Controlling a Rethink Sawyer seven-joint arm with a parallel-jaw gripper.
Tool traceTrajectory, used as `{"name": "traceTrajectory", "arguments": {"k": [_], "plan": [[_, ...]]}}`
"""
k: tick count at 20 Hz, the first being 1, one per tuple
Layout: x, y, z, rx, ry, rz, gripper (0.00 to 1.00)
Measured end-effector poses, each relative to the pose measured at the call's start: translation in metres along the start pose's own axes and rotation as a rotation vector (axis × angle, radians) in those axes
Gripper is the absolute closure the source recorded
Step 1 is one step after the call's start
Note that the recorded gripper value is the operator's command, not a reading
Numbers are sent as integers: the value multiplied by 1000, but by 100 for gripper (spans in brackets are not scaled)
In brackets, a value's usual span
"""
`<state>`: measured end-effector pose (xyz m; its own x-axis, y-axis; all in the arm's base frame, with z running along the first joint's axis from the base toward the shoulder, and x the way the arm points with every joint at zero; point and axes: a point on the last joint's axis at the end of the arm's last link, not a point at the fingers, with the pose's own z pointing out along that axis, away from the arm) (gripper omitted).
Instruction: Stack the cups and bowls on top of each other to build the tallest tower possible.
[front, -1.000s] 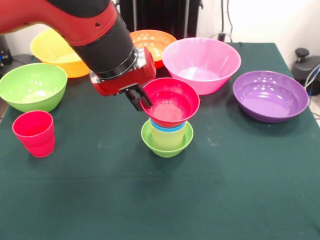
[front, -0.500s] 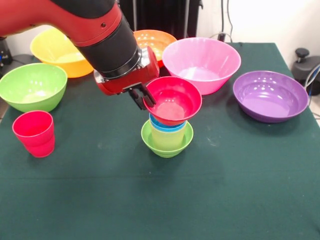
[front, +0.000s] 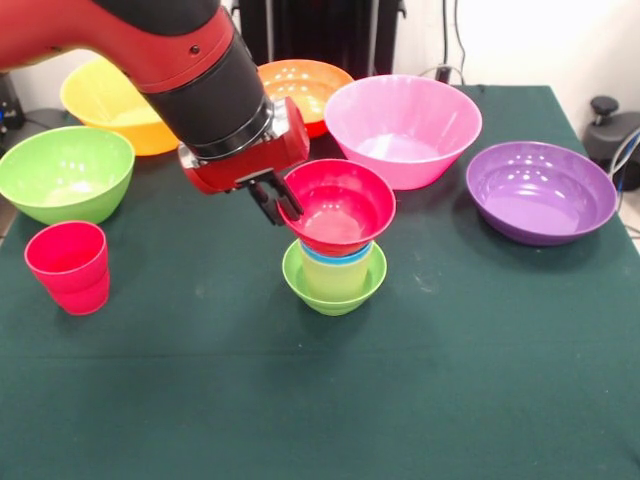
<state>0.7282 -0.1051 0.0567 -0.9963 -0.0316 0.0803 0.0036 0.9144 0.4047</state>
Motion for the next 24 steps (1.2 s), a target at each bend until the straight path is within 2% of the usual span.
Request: {"name": "traceTrajectory", "arguments": {"k": [6, 24], "plan": [[-1, -4, -1, 3, -19, 3, 100], [0, -2, 1, 2, -16, 1, 100]]}}
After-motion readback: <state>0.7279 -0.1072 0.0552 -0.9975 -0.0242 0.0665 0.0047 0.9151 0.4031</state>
